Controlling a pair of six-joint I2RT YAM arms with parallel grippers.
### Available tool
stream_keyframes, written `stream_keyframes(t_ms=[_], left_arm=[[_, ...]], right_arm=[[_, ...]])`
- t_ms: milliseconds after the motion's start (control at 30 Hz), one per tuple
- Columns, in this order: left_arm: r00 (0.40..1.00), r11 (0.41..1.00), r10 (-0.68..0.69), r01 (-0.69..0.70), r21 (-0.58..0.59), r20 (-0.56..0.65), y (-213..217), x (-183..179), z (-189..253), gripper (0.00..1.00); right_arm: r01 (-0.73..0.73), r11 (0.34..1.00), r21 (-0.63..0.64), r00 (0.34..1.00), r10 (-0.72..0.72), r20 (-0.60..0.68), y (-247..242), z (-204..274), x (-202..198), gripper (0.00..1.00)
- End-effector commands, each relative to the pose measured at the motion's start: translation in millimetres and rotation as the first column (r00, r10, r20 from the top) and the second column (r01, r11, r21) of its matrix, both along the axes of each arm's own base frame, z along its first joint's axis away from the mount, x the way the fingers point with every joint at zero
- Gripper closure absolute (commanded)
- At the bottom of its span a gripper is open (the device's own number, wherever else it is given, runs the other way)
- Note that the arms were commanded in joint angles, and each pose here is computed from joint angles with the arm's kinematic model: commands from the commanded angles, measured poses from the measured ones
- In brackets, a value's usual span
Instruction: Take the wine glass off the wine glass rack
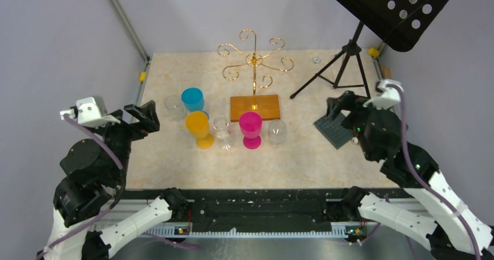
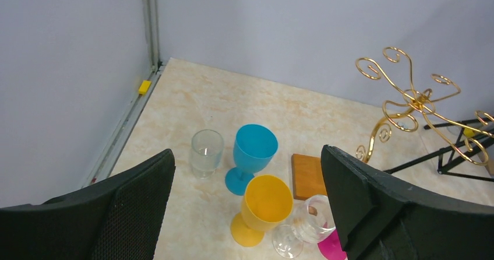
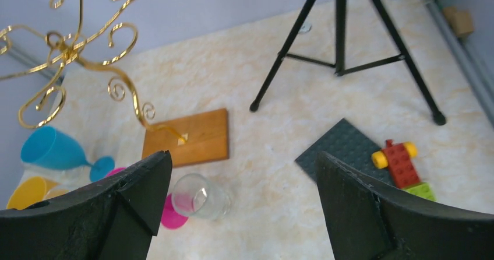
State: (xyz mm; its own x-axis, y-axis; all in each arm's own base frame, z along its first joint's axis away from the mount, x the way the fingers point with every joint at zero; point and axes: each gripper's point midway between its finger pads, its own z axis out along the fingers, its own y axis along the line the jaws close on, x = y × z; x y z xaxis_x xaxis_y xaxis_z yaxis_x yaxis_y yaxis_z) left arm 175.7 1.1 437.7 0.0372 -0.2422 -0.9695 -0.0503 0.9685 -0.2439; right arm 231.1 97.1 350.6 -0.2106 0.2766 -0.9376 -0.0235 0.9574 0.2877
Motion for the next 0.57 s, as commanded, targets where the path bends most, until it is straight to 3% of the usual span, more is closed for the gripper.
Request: stream_keyframes(t_ms=[0, 167, 533], left_arm=[[0.994, 0.994, 0.102, -0.1, -0.052, 0.04, 26.0, -9.2, 8.2, 0.01], [0.991, 0.992, 0.108, -0.102, -0.074, 0.078, 32.1, -14.2, 13.3, 0.01], [0.99, 0.991, 0.123, -0.119, -0.053, 0.075, 32.5, -11.5, 11.2, 0.01]], right_arm=[[0.174, 0.983, 0.054, 0.972, -0.18, 0.151, -54.5, 29.7, -14.9, 0.06], [0.214, 0.965, 0.15, 0.944, -0.244, 0.221, -83.6, 43.2, -33.6, 0.05], [0.232, 0.959, 0.164, 0.944, -0.263, 0.202, -88.2, 36.5, -36.5, 0.04]])
